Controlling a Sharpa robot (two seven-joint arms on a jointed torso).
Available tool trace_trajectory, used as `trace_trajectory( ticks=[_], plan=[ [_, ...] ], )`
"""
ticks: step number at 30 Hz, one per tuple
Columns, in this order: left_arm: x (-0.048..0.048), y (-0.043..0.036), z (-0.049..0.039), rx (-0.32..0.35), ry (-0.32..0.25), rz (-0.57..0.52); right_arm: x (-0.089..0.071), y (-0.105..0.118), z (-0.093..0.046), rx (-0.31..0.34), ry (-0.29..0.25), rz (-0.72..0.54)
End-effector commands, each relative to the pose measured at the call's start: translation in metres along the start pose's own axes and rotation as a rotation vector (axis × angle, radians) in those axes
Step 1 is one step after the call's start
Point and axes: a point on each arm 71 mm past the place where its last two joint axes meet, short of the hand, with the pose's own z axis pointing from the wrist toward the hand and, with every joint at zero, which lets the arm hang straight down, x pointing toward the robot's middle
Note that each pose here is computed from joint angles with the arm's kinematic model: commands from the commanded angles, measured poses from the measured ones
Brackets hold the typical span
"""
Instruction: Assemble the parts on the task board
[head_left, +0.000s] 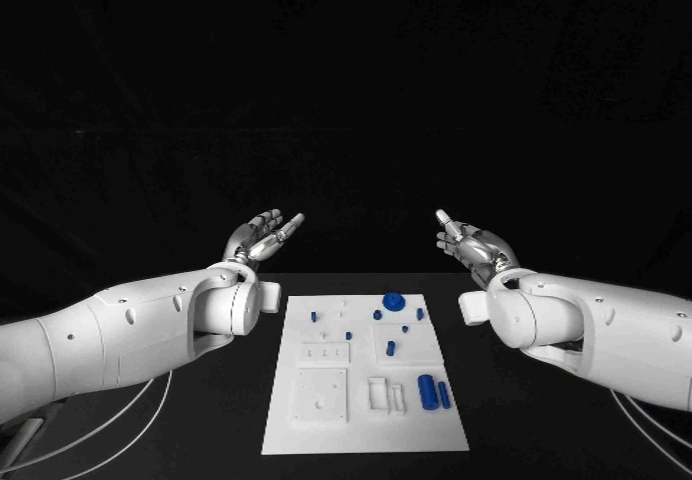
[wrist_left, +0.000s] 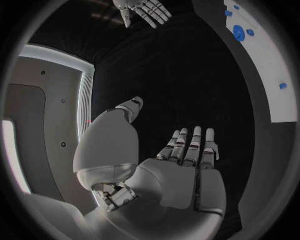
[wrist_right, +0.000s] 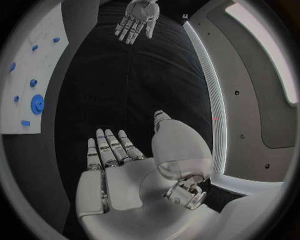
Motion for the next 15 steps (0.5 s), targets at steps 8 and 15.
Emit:
trace_trajectory(
  ticks=[8,15],
  plan=[
    [0.0026,-0.0027,0.0077,-0.057,0.078,-0.067,-0.006,0.008,0.008,0.151,0.209,0.041],
    [-0.0034,-0.0006,0.0071,-0.059,0.134,-0.061,-0.029,0.021,0.031,-0.09,0.138,-0.647]
  ],
)
